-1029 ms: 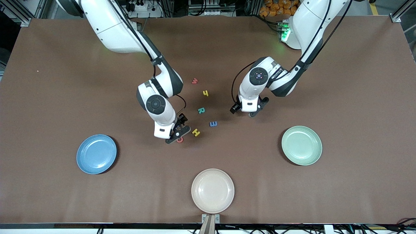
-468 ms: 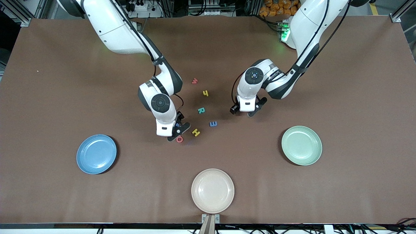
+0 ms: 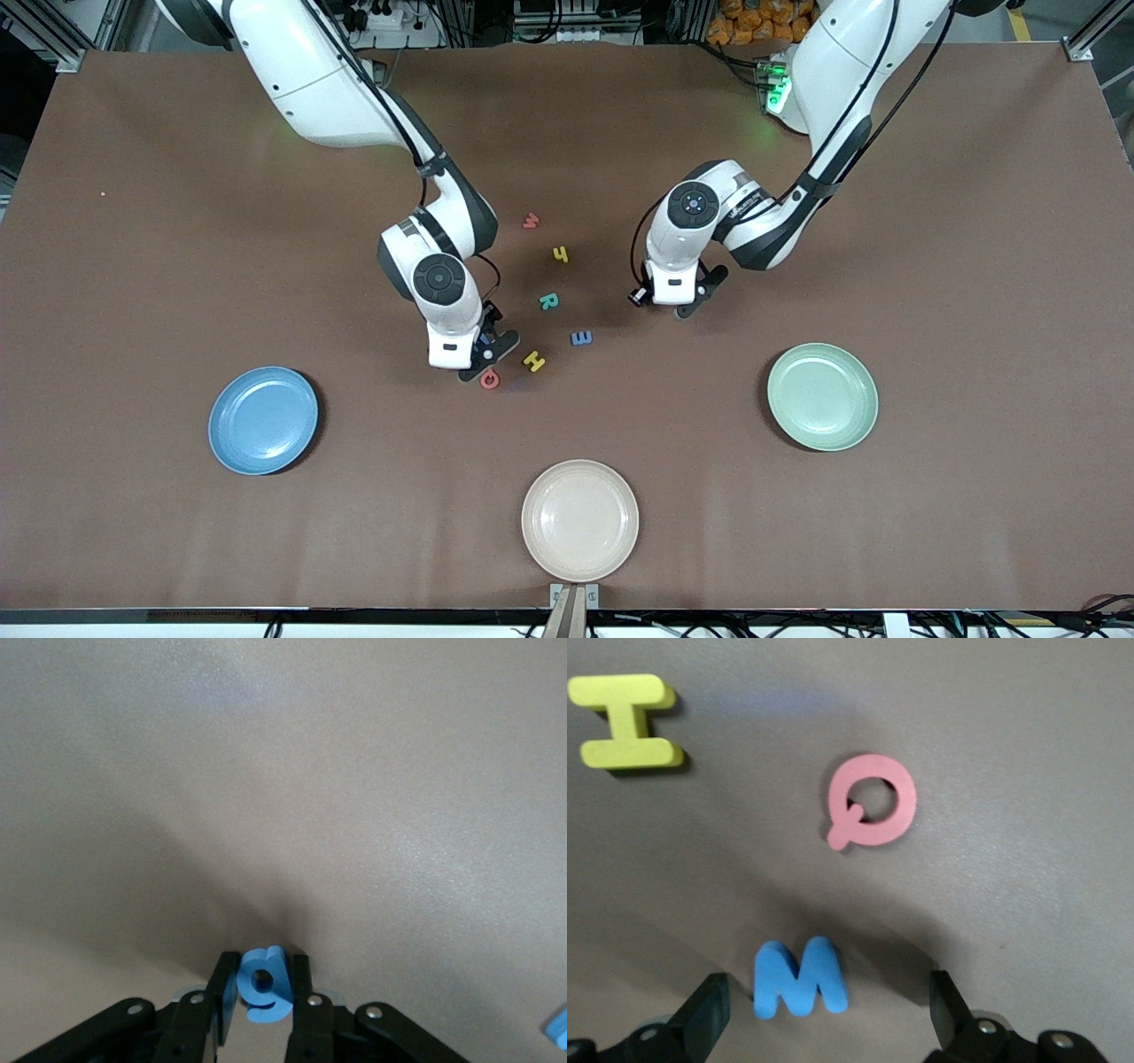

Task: Sort uppercase to blue plate, lowercase to green plate
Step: 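Grasp the blue g with the left gripper while the right gripper grasps the blue M, then drop the g on the green plate while the right gripper carries the M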

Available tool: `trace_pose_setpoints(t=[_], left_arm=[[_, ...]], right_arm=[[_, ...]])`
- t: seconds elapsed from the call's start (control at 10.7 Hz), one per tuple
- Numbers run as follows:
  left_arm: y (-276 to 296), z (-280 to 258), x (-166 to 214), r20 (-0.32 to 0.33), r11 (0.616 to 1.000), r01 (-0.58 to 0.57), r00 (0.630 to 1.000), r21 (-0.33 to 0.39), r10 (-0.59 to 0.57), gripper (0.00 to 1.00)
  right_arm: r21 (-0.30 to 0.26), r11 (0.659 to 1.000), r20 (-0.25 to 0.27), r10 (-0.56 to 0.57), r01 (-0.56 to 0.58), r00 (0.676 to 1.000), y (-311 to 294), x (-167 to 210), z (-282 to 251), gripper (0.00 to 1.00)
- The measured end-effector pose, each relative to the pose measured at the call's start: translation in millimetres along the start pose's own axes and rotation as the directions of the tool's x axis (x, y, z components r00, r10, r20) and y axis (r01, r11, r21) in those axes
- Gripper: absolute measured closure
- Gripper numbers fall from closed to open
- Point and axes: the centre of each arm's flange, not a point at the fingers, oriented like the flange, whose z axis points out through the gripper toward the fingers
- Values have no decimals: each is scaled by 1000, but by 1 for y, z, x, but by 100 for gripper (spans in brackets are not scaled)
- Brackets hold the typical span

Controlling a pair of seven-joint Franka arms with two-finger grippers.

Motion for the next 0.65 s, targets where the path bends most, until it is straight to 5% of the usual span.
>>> trace_pose_setpoints(t=[0.37, 0.65], left_arm=[[26, -33, 27, -35, 999, -3, 999, -42, 2, 71], [49, -89, 91, -96, 997, -72, 993, -30, 68, 71]], right_arm=[[-2, 1000, -14, -7, 7, 1000, -4, 2, -3, 0], [-1, 1000, -14, -4, 4, 1000, -4, 2, -3, 0]])
